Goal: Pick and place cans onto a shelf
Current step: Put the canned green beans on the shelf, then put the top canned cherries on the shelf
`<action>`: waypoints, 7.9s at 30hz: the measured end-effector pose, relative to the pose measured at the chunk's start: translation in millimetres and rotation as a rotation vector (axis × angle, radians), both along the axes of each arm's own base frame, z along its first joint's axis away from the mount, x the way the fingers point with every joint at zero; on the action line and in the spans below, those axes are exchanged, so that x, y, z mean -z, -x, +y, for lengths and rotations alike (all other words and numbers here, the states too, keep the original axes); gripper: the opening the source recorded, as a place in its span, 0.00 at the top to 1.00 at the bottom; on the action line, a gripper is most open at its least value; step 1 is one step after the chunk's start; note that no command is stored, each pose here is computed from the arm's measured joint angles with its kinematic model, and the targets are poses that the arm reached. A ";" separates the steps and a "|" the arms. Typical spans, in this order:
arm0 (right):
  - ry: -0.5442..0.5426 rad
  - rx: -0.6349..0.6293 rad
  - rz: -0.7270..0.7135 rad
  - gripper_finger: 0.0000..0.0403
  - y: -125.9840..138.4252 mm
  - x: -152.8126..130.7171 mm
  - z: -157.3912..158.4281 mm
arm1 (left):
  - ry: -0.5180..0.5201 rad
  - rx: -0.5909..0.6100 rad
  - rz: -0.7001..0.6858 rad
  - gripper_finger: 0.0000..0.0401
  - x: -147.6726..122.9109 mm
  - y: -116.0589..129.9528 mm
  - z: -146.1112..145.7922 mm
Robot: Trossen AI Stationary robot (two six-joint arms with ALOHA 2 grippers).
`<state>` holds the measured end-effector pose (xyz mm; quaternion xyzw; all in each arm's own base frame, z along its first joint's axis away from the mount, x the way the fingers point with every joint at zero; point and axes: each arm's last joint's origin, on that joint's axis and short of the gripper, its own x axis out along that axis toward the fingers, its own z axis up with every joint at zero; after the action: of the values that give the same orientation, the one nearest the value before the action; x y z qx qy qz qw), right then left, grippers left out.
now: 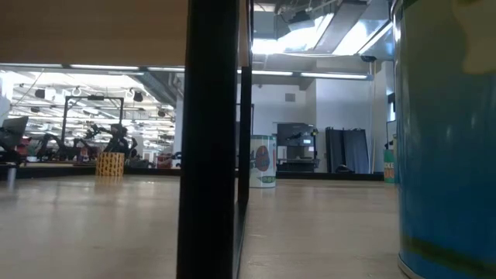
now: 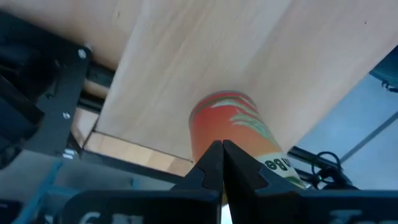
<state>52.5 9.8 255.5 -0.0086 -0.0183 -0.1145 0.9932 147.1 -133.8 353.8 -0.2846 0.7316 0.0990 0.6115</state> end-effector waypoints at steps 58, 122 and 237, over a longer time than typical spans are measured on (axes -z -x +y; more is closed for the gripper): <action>-0.012 0.050 -0.010 0.95 0.4 -1.1 -1.4 | -0.070 -0.056 -0.161 1.00 -22.0 13.3 -9.1; -0.561 0.081 0.586 0.85 1.0 -77.2 5.7 | -0.587 -0.136 -0.480 1.00 -48.0 -39.6 100.5; 0.006 0.072 1.403 1.00 -339.9 -96.5 -108.8 | -0.576 -0.150 -0.492 1.00 -48.4 -40.9 100.0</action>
<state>392.4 -99.0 351.9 -0.0836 0.6269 -0.1146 0.7660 188.0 -33.8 402.2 -0.1693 0.4823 0.2734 0.8148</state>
